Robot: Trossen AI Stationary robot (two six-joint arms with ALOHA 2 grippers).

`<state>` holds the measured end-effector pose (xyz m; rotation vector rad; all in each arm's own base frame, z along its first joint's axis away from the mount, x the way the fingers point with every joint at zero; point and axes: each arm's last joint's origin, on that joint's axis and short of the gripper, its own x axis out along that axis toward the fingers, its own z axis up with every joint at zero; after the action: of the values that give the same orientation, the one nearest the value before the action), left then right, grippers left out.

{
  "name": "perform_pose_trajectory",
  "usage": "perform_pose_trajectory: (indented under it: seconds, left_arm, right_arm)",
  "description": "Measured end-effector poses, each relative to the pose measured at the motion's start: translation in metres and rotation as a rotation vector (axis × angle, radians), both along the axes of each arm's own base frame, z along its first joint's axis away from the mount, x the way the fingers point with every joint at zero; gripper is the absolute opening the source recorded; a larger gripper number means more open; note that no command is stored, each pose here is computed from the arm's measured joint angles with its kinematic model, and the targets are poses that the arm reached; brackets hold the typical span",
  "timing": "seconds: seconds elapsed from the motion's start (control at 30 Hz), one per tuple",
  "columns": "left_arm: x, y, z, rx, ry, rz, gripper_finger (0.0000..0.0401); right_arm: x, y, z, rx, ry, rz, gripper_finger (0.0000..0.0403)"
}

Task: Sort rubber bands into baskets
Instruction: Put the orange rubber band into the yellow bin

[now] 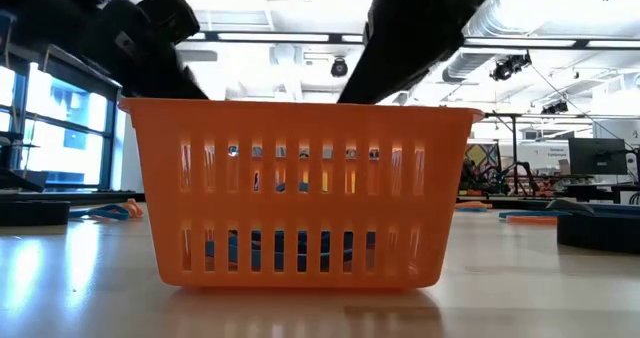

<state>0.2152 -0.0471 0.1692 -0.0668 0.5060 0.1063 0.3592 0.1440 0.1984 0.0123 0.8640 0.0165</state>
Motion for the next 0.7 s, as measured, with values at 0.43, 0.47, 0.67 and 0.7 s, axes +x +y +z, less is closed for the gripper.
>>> perform_pose_trajectory:
  seconds: [0.43,0.47,0.67,0.7]
  left_arm:
    - [-0.038,0.009,0.009,-0.040,0.552,0.104,0.0039]
    - [-0.041,0.011,0.007,-0.044,0.588,0.124,0.0041]
    - [-0.049,0.017,0.002,-0.028,0.695,0.171,0.0064]
    - [-0.048,0.017,0.002,-0.022,0.693,0.164,0.0069]
  right_arm:
    - [-0.014,0.007,-0.005,-0.008,-0.043,-0.018,0.0000]
    - [-0.015,0.008,-0.005,-0.008,-0.042,-0.014,0.0000]
    - [-0.016,0.011,-0.005,-0.010,-0.045,-0.002,0.0000]
    - [-0.016,0.012,-0.005,-0.009,-0.046,-0.001,0.0000]
